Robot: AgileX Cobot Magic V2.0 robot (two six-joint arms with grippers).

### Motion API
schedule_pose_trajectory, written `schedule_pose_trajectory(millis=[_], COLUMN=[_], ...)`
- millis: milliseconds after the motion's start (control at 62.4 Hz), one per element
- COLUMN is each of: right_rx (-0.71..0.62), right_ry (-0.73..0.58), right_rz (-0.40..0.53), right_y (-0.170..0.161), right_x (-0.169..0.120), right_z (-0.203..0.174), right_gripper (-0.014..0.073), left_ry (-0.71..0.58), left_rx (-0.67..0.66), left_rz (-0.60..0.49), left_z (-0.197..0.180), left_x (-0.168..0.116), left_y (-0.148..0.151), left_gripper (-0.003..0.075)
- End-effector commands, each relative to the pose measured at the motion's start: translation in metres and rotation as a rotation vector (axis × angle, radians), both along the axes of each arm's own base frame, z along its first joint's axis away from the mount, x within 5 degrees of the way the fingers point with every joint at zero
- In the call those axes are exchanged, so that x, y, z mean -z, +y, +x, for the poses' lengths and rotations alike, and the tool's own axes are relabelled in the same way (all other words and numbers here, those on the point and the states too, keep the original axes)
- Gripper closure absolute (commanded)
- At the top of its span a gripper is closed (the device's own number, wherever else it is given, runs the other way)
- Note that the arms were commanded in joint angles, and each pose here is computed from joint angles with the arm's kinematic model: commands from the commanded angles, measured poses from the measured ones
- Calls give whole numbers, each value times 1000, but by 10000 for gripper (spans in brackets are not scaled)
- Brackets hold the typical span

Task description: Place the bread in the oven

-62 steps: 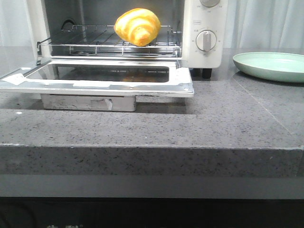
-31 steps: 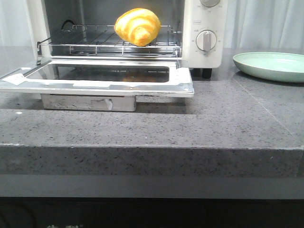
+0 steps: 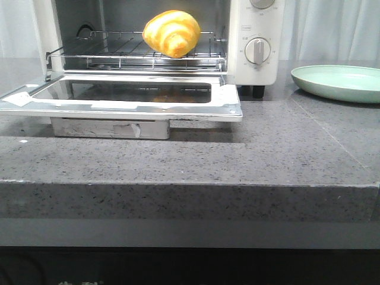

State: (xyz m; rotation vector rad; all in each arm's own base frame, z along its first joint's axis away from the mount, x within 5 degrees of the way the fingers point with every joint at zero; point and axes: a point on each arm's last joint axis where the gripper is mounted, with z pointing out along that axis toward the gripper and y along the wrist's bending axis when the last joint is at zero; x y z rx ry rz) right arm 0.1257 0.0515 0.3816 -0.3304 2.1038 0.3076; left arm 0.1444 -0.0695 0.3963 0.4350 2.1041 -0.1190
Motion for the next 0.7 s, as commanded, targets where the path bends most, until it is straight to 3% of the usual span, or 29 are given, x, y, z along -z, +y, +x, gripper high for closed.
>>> schedule_pose_trajectory(millis=[0,208,288,529,689], right_rx=[7,7,7,7,7], right_ry=[-100,-100,-100,-100,-100], right_rz=[18,18,18,18,18], right_y=[-1,-1,-1,-1,-1], right_x=[-14,-14,-14,-14,-14], right_z=[3,3,3,3,3], right_gripper=[715,715,715,715,715], left_ry=[-88,-120,-117,-264,-386], left_rx=[11,-30,-71,-222,-297], left_rz=[-45,-76,-166,-520,-581], left_z=[0,-15,-29,-71,-86], left_x=[-14,4,24,90,140], left_y=[0,17,28,50,59], left_gripper=[738,738,738,738,738])
